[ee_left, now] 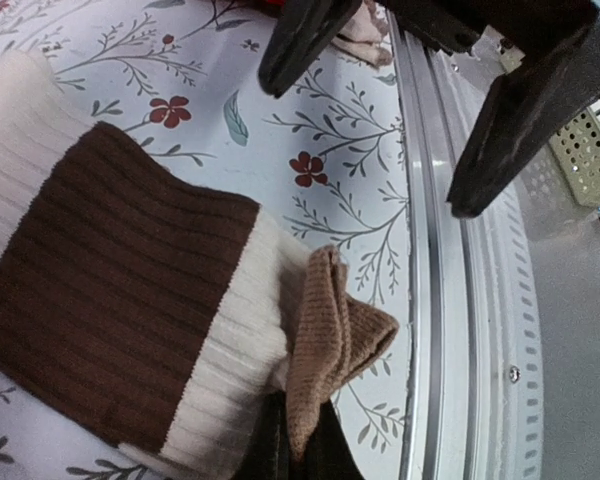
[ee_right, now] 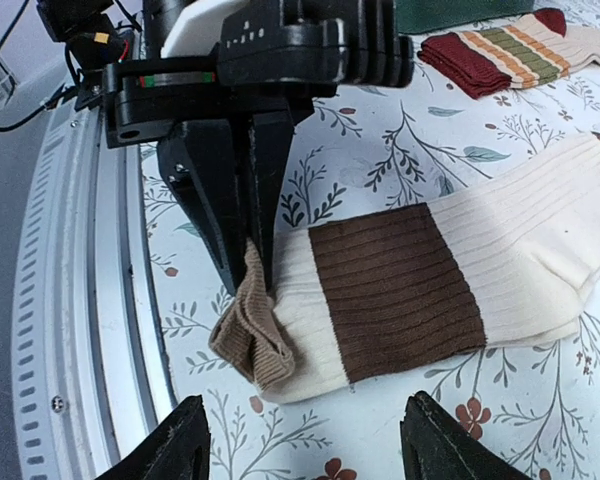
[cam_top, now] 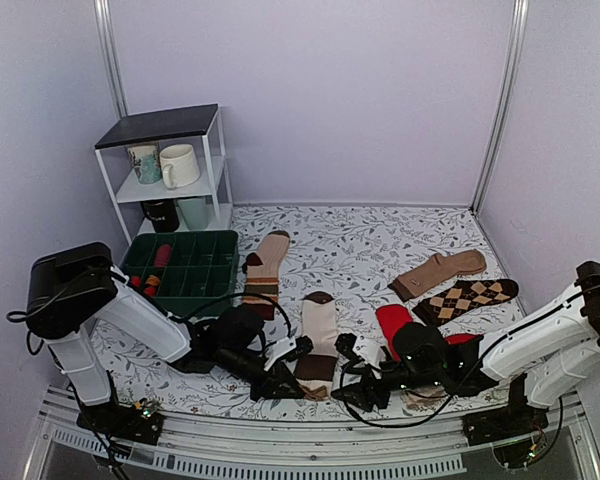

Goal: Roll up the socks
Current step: Roll a pair of socks at the center of the board.

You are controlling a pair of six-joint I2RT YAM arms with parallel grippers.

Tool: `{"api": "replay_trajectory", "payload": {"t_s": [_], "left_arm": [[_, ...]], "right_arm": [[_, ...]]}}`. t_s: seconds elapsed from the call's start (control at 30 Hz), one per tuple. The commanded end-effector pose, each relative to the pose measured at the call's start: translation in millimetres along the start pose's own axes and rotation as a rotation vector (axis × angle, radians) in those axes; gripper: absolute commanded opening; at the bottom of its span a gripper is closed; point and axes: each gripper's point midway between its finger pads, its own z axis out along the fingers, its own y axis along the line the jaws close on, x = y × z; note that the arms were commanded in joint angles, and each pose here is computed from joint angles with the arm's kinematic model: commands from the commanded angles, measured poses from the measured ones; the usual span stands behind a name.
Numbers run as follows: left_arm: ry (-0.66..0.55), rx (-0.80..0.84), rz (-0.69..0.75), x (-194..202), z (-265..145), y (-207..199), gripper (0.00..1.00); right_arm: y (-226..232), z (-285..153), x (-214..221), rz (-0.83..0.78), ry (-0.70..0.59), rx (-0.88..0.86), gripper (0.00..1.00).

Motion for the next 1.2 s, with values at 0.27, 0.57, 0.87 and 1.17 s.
{"api": "replay_trajectory", "payload": {"t_s": [0.27,0.57,0.87,1.17], "left_arm": [[0.107,-0.023,-0.096,32,5,12,0.0],[0.107,-0.024,-0.1,34,6,15,0.0],[0.102,-0.022,-0.101,32,7,16,0.0],[0.098,-0.025,-0.096,32,5,16,0.0]], "right_arm": [[17,38,-14,-0.112,-0.029,-0.045,0.66],[39,43,0,-0.09,0.023,-0.133,0.65],[28,54,13,-0.074,0.081,-0.058,0.62],[6,57,15,-0.036,0.097,0.07,0.1]]}}
